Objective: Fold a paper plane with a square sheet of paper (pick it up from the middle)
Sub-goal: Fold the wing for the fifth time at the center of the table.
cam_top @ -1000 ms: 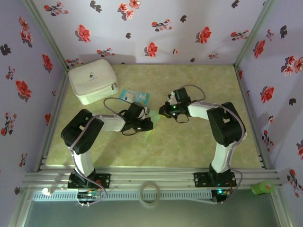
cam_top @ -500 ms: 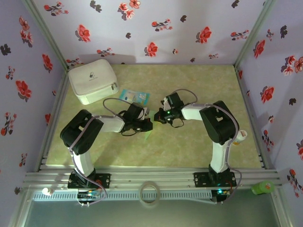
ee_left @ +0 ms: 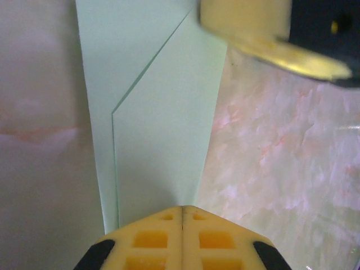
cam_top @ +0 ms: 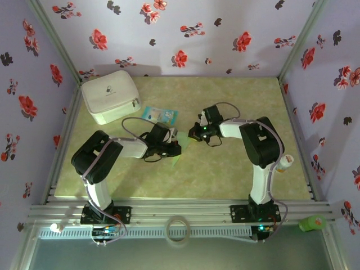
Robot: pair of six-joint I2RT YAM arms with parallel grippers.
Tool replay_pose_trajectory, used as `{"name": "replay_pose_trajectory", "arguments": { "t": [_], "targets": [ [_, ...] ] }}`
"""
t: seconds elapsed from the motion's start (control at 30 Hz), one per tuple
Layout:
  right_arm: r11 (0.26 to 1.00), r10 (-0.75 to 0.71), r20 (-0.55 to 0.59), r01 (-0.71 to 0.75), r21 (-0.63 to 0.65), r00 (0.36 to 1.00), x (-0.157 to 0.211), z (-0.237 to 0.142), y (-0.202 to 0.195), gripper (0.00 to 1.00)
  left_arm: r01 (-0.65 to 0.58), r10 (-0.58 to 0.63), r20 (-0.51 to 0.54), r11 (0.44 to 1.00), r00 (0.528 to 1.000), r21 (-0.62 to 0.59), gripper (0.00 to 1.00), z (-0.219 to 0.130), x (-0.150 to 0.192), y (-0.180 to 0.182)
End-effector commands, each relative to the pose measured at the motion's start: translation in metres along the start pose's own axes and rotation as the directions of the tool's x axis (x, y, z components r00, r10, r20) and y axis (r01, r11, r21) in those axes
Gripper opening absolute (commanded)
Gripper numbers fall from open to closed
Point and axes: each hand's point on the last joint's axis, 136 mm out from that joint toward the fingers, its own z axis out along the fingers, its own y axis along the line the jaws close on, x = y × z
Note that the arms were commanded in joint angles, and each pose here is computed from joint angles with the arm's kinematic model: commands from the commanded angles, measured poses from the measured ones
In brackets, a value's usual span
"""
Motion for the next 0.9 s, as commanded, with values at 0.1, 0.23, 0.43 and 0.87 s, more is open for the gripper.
{"name": "replay_pose_trajectory", "arguments": {
  "t": [0.1,0.23,0.43,0.87],
  "targets": [
    [0.984,0.08,0.131,-0.099,0.148,0.988,-0.039,-0.009,-0.05,0.01,0.053,-0.076,-0.153,0.987,0.985,-0.151,0.0,0.004,0.054,0.05],
    [0.987,0.091,0.159,-0.11,0.116,0.983,-0.05,-0.019,-0.043,0.02,0.056,-0.078,-0.152,0.988,0.985,-0.146,0.0,0.004,0.054,0.05],
    [0.999,0.036,0.194,-0.043,0.032,0.98,-0.054,-0.047,0.0,0.04,0.059,-0.079,-0.147,0.989,0.986,-0.139,0.0,0.005,0.054,0.048],
    [1.0,-0.013,-0.013,0.012,-0.02,1.0,0.025,-0.001,0.014,0.0,0.075,-0.088,-0.11,0.991,0.99,-0.111,0.0,0.005,0.043,0.039]
  ]
}}
